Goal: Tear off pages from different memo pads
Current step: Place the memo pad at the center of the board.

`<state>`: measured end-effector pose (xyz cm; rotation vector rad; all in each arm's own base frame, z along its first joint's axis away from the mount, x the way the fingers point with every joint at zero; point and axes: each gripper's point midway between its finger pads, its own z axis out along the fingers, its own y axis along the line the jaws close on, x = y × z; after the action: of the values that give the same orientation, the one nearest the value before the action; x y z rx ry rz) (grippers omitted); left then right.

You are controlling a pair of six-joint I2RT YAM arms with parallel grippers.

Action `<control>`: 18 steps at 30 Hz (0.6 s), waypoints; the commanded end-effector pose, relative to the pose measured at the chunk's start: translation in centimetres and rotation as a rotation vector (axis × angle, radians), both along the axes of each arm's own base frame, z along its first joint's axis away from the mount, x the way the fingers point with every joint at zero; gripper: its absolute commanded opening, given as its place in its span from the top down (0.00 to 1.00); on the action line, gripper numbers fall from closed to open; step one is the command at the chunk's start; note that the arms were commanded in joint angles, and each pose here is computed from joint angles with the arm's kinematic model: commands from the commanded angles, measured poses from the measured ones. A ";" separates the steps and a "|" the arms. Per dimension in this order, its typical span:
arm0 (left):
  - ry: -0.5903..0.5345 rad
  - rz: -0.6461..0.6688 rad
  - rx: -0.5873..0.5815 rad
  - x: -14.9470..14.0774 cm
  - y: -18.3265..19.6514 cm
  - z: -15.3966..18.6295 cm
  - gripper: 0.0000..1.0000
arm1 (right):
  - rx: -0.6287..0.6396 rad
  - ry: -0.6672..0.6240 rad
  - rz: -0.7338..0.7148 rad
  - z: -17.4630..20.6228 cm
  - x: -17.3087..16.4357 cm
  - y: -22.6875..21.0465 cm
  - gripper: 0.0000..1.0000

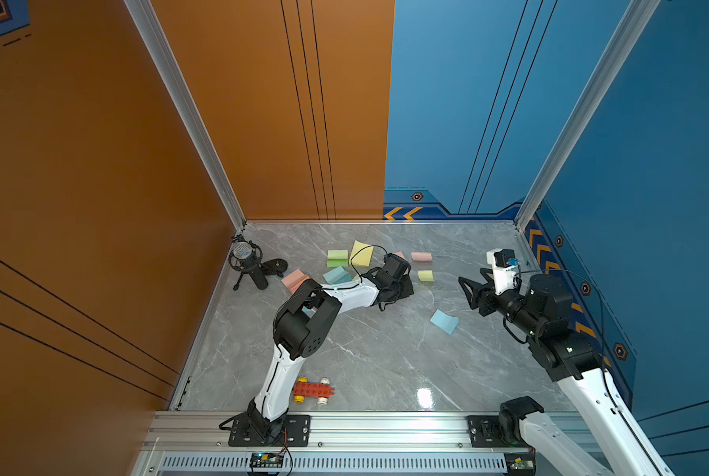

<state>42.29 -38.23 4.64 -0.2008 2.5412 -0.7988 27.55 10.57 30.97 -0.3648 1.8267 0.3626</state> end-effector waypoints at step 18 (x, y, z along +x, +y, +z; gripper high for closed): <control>0.088 0.099 0.127 6.0 4.0 -3.0 1.00 | 0.104 0.011 -0.024 -1.0 -3.4 -0.4 0.27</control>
<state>48.73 -35.63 3.28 -0.3636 2.5500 -0.7255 24.29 10.36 31.81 -0.3107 1.7513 0.4307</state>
